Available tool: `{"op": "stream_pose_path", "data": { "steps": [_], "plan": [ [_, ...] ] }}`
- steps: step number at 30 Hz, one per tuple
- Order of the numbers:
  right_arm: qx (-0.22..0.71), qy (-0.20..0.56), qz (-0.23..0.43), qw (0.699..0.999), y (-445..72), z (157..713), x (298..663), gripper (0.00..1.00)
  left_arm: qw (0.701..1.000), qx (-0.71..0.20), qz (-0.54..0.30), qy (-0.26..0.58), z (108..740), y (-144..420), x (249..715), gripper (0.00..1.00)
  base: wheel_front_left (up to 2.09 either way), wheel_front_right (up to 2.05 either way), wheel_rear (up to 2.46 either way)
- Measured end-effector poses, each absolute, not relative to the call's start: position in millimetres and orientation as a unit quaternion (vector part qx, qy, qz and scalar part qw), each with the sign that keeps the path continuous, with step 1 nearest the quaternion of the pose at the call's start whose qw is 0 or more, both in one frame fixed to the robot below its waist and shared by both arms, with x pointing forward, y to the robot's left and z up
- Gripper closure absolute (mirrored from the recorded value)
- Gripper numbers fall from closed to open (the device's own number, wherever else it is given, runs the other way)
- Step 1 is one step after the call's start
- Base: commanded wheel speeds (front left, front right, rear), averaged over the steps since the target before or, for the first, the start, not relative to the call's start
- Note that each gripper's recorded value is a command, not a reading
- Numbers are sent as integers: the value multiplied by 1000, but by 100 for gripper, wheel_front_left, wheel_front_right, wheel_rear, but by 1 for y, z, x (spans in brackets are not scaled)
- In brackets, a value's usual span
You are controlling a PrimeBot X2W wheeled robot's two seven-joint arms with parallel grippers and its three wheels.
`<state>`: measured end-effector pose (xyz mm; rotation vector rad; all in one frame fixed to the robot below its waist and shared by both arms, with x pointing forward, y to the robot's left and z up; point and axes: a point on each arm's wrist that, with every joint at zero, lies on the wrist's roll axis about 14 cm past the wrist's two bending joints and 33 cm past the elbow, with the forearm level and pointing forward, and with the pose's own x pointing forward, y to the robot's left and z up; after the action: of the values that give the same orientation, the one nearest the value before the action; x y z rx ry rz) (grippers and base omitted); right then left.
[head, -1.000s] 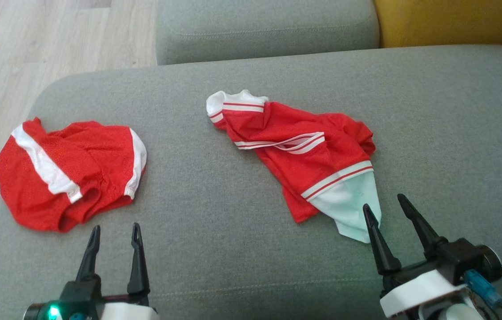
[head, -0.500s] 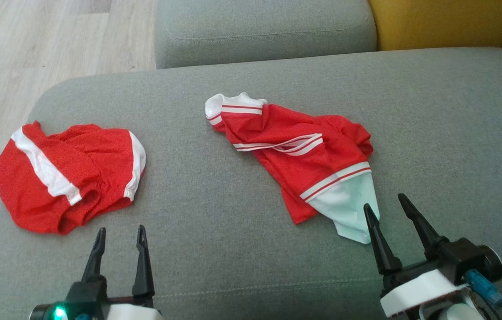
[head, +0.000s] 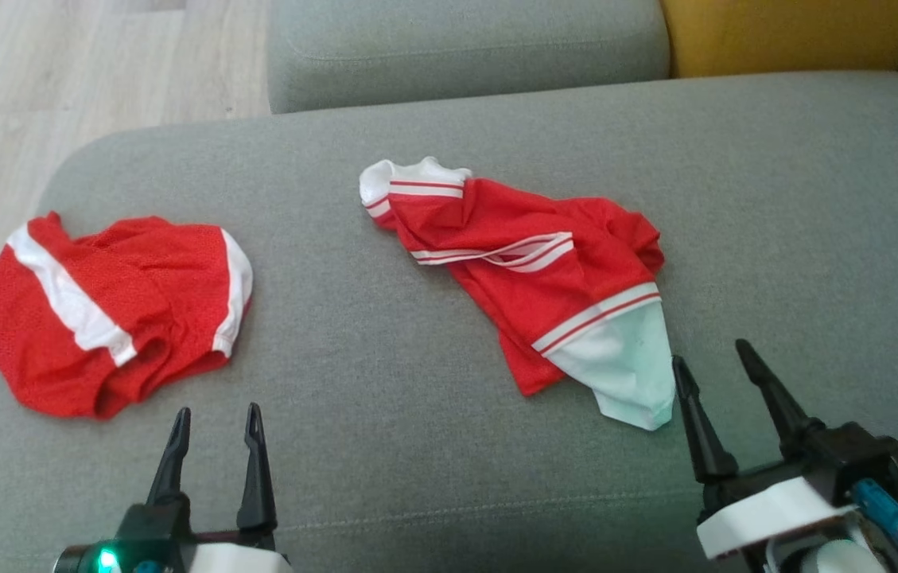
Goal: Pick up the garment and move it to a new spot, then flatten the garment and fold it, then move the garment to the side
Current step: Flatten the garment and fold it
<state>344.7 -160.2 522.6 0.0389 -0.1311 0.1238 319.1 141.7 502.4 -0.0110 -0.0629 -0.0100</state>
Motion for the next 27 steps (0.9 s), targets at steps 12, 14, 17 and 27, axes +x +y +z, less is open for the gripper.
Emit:
{"op": "stream_pose_path", "data": {
  "steps": [12, 14, 17, 27],
  "plan": [
    [12, -58, 15, 998, -189, 518, 338, 0, 998, -4, -63, -15, 491, 110, 343, 0, 0, 0, 0],
    [11, -55, 4, 998, -196, 516, 335, 0, 995, -21, -97, -4, 486, 91, 349, 0, 0, 0, 0],
    [8, -50, -11, 999, -205, 514, 333, 0, 986, -47, -155, 30, 468, 58, 357, 0, 0, 0, 0],
    [5, -45, -55, 997, -234, 513, 351, 0, 931, -73, -348, 78, 495, -75, 419, 0, 0, 0, 0]
  ]
}}
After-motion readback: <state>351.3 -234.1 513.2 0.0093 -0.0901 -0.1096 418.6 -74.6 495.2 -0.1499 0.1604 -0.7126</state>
